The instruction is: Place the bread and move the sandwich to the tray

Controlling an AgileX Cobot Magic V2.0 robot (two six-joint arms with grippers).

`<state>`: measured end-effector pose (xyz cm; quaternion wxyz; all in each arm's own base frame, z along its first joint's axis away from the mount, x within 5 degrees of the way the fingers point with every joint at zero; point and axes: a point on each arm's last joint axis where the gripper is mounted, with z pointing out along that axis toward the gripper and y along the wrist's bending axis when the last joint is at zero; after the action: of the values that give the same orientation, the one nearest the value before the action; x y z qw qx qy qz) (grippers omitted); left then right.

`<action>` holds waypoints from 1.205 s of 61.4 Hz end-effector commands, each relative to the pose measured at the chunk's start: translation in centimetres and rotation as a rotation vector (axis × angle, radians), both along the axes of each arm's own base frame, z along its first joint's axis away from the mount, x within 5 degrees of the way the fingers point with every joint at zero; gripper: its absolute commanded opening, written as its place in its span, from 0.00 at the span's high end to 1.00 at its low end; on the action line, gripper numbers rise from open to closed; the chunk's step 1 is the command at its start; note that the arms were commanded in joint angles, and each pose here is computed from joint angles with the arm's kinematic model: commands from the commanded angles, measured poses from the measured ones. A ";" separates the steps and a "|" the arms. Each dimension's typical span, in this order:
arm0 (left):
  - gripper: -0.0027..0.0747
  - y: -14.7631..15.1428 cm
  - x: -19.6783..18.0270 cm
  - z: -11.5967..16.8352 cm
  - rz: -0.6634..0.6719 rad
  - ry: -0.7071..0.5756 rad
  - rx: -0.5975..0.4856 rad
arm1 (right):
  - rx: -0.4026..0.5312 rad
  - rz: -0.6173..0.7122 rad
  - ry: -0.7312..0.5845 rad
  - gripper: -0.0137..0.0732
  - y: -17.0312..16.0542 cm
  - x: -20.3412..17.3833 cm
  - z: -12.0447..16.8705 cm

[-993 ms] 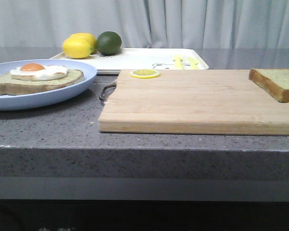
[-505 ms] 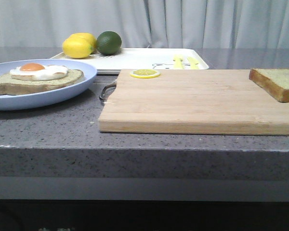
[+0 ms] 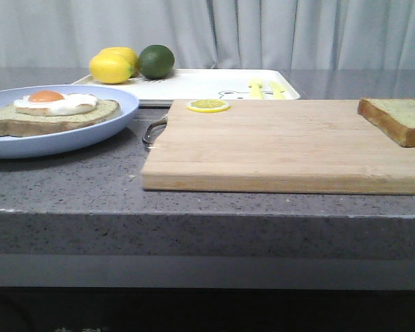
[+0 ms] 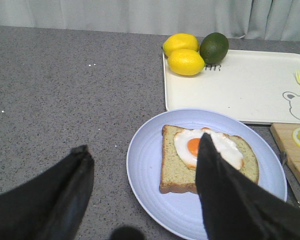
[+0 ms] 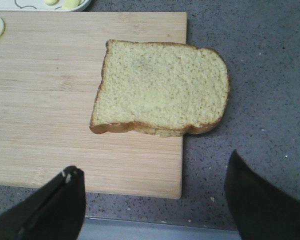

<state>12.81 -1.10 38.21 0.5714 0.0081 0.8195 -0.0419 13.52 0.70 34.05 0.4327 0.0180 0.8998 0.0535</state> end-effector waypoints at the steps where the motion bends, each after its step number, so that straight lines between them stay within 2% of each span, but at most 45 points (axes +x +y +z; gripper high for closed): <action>1: 0.37 0.0 0.2 1.5 -0.003 -0.103 -0.006 | 0.018 -0.003 -0.101 0.15 0.1 0.8 1.5; 7: 0.39 -0.2 0.2 1.5 -0.012 -0.104 -0.013 | 0.033 0.002 -0.083 0.15 0.2 1.2 1.9; 20: 0.39 -1.2 0.0 1.5 -0.090 -0.097 -0.009 | 0.043 -0.001 0.061 0.15 0.0 3.7 3.5; 27: 0.39 -1.5 -0.1 1.3 -0.121 -0.071 -0.005 | 0.047 -0.056 0.156 0.15 -1.2 5.4 4.0; 37: 0.40 -1.7 -0.2 1.3 -0.133 -0.069 -0.005 | 0.087 -0.204 0.265 0.15 -4.8 7.0 3.7; 41: 0.40 -1.7 -0.2 1.2 -0.133 -0.063 -0.004 | 0.134 -0.253 0.294 0.15 -6.6 7.4 3.0; 46: 0.40 -1.7 -0.2 1.2 -0.135 -0.058 -0.010 | 0.235 -0.288 0.302 0.15 -8.2 7.7 2.4; 53: 0.40 -1.8 -0.2 1.2 -0.137 -0.057 -0.020 | 0.398 -0.264 0.274 0.15 -9.9 8.5 1.8; 58: 0.40 -1.7 -0.3 1.2 -0.137 -0.056 -0.020 | 0.481 -0.231 0.265 0.15 -10.8 8.9 1.3; 74: 0.40 -1.8 -0.4 1.2 -0.151 -0.055 -0.007 | 0.597 -0.148 0.323 0.15 -12.2 11.1 -1.4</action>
<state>12.42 -2.78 37.87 0.5514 0.0681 0.8279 -0.0771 24.17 -11.52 31.59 0.2390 0.2318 0.9080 0.2544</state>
